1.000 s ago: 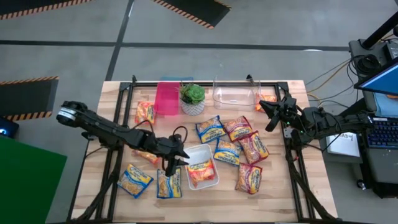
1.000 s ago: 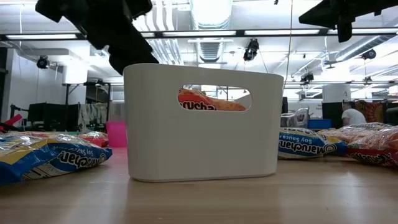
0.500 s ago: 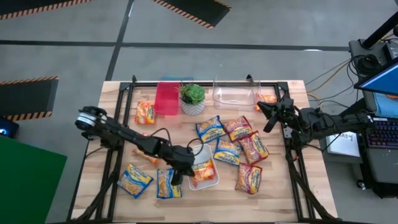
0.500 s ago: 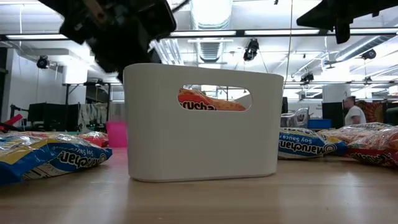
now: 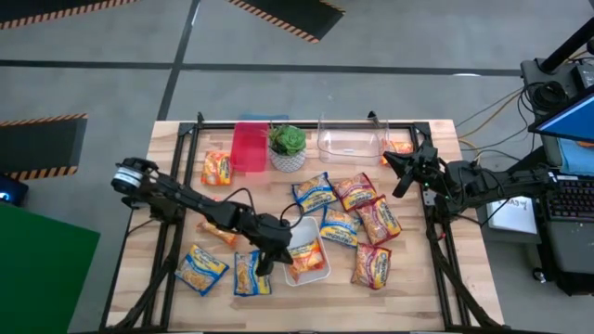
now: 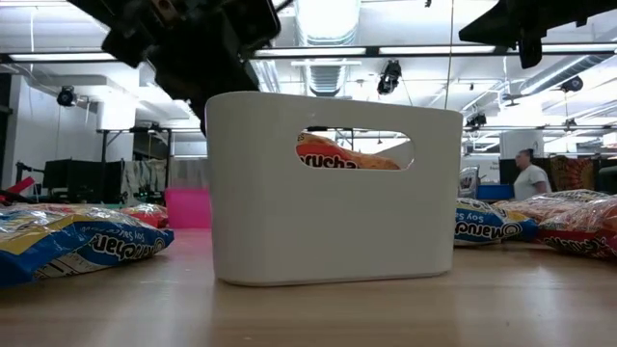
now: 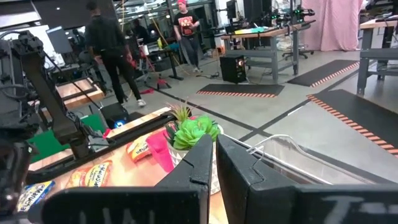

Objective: Sort Maruchan noodles
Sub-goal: Put the top red noodle pack into the transparent bin

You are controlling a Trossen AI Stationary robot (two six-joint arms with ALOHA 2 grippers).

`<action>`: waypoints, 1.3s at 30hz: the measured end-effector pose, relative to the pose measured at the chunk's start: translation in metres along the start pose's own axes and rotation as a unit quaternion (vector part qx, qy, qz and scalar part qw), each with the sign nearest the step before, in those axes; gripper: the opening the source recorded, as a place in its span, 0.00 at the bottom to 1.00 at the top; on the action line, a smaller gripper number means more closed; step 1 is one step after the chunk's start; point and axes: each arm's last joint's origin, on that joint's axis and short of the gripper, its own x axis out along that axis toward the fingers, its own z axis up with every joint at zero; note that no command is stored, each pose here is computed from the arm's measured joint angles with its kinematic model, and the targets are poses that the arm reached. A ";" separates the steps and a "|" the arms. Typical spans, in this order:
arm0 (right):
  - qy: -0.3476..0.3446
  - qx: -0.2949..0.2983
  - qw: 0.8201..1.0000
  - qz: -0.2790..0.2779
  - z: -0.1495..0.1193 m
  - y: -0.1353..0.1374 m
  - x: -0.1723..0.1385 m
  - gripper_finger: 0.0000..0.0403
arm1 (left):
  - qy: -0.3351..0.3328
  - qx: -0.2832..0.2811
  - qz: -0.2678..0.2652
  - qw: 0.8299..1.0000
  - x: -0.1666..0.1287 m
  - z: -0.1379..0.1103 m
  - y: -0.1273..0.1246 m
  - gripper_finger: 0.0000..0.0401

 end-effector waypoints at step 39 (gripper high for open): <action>0.136 0.108 0.973 0.152 0.018 0.070 0.065 0.03 | -0.121 0.199 0.214 0.949 -0.120 -0.016 -0.017 0.00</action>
